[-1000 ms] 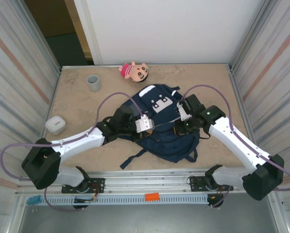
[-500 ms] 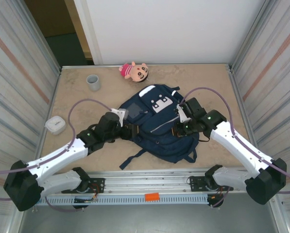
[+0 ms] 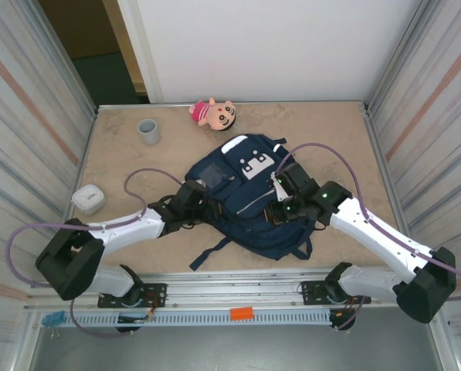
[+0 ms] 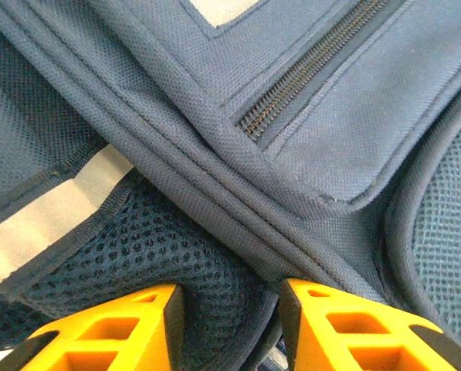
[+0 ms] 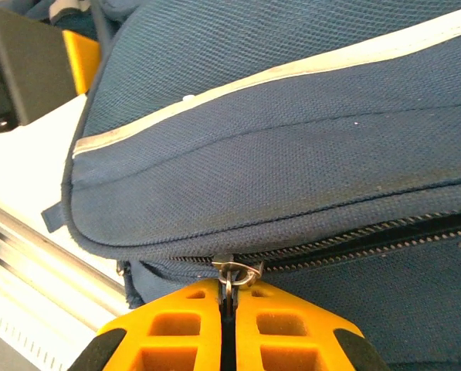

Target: Pack the student bag

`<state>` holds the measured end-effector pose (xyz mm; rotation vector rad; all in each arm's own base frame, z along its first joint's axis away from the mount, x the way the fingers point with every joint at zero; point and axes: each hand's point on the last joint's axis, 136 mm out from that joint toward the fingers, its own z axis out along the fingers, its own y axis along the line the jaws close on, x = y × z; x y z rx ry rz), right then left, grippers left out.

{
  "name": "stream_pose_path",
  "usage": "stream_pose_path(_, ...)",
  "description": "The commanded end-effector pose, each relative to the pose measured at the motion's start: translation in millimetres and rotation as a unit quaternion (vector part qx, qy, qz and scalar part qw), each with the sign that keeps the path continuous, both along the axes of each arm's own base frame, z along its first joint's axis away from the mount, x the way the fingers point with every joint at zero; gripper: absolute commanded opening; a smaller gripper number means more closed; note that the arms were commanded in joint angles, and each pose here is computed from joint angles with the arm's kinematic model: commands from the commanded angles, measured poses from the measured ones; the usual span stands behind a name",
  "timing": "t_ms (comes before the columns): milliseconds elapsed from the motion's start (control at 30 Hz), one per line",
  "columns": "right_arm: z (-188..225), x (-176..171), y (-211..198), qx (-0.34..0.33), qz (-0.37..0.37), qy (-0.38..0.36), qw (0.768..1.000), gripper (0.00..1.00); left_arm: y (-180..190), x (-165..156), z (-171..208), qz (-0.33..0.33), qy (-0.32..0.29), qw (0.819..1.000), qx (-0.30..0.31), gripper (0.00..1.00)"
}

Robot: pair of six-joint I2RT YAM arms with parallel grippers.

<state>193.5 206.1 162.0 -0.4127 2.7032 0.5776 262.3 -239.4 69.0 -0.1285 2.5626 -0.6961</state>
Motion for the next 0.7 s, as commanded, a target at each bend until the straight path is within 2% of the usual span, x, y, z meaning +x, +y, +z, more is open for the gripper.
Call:
stream_pose_path(0,5,0,20,0.032,0.008,-0.007,0.999,0.0,-11,36,28,0.028,-0.043,0.998,-0.041,0.39)
stream_pose_path(333,7,5,63,0.066,0.01,-0.022,0.998,0.0,-14,87,42,0.037,-0.059,0.995,-0.065,0.4)
stream_pose_path(500,12,13,84,0.079,0.016,-0.035,0.996,0.0,-15,110,53,0.05,-0.051,0.993,-0.095,0.45)
stream_pose_path(667,10,17,88,0.074,0.014,-0.039,0.996,0.0,-5,93,81,0.077,-0.014,0.99,-0.114,0.5)
